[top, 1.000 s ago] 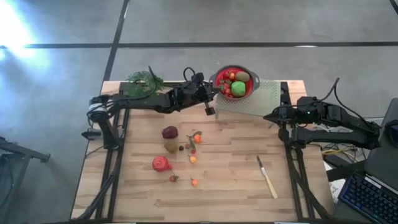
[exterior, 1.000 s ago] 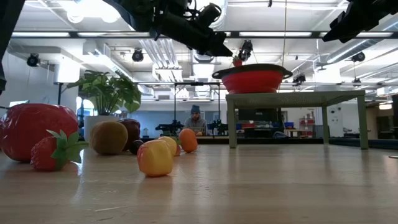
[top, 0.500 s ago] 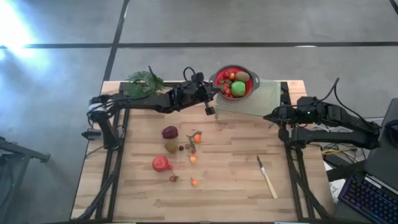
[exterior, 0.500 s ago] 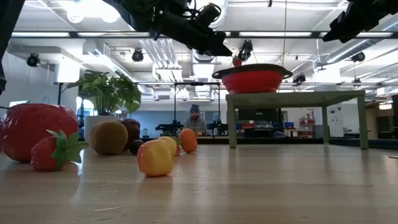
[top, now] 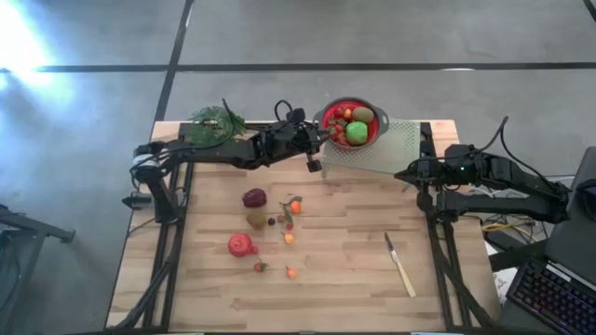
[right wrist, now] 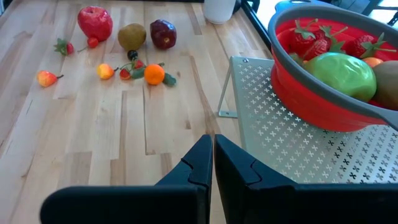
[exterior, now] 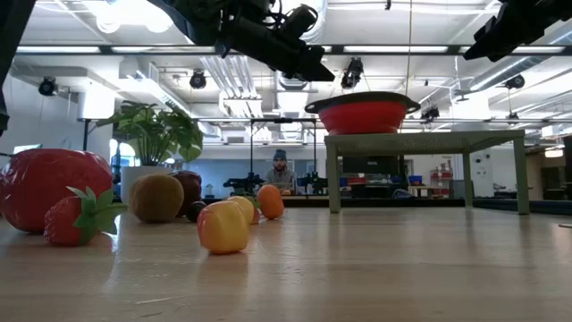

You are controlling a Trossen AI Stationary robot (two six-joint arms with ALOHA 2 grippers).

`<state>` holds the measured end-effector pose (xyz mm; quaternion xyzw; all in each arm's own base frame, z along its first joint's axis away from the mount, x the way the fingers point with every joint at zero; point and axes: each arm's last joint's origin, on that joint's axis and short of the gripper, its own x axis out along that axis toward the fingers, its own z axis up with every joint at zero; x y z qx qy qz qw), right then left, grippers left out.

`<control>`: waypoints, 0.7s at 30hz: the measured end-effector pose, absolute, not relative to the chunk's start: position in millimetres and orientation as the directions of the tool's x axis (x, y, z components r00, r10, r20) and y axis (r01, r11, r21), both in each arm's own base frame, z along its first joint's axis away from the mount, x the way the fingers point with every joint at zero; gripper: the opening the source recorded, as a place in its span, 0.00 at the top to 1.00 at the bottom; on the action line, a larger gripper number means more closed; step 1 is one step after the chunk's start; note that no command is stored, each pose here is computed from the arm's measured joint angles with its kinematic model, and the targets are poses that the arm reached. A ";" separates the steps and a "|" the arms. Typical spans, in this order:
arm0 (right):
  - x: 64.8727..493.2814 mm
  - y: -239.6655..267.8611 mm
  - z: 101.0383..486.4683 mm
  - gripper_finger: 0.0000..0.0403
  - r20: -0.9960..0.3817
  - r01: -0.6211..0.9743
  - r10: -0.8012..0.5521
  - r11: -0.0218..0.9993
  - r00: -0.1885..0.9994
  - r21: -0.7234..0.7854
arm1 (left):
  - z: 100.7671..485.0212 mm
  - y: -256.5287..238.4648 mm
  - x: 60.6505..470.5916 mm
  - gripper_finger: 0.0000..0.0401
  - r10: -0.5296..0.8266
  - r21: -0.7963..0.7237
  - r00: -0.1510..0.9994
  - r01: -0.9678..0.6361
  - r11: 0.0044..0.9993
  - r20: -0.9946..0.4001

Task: Pick & Place Fruit
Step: Put the strawberry into the strainer bowl on the shelf

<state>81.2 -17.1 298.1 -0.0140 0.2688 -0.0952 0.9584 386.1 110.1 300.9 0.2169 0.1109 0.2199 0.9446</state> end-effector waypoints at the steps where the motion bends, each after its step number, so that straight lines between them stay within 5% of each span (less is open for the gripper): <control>1: 81.1 -17.1 298.1 0.97 -0.512 0.175 -0.190 0.982 0.838 -0.078 | 300.9 110.1 386.1 0.83 0.464 0.459 0.879 -0.367 0.809 -0.114; 21: 81.1 -17.1 298.1 0.97 -0.512 0.175 -0.190 0.982 0.838 -0.078 | 295.1 96.7 386.5 0.82 0.432 0.466 0.880 -0.303 0.831 -0.198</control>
